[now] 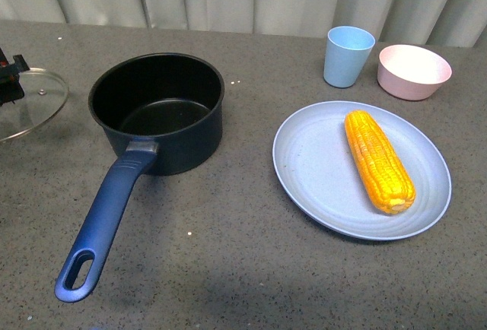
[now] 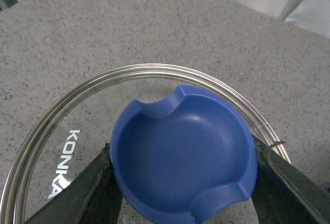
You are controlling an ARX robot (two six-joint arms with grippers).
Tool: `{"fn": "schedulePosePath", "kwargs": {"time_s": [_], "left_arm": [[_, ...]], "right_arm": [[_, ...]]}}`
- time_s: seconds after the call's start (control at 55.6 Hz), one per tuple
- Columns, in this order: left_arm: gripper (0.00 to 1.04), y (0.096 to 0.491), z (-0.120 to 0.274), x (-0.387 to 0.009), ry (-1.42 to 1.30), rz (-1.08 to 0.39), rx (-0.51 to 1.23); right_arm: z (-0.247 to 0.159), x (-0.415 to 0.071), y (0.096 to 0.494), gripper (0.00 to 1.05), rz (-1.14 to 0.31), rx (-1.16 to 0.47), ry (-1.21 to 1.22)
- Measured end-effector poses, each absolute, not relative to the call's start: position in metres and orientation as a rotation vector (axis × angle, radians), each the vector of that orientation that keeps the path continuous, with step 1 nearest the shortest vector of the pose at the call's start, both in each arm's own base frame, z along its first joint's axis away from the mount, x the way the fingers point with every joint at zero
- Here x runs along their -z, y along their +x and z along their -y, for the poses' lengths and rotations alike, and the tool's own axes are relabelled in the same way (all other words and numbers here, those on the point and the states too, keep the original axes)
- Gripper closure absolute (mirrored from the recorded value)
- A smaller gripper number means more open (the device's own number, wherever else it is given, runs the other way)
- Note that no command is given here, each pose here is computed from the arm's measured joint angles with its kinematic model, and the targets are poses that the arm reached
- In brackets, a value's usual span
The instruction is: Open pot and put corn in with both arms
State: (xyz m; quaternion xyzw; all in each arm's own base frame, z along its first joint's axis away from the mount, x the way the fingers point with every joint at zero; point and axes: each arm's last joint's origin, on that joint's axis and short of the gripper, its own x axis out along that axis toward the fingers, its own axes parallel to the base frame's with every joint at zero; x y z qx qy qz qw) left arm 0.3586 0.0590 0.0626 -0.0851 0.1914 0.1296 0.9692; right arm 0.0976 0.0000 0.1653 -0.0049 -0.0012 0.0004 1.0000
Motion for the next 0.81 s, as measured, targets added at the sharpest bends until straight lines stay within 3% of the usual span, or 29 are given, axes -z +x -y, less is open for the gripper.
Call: {"fn": "schedulePosePath", "kwargs": {"time_s": [0.773, 0.809], "left_arm": [[0.45, 0.368, -0.058, -0.031, -0.187, -0.517, -0.222], [0.4, 0.368, -0.058, -0.031, -0.188, -0.518, -0.221]], "right_arm": [[0.0, -0.165, 0.098, 0.09, 0.002, -0.001, -0.01], [0.0, -0.165, 0.098, 0.09, 0.002, -0.001, -0.01]]}}
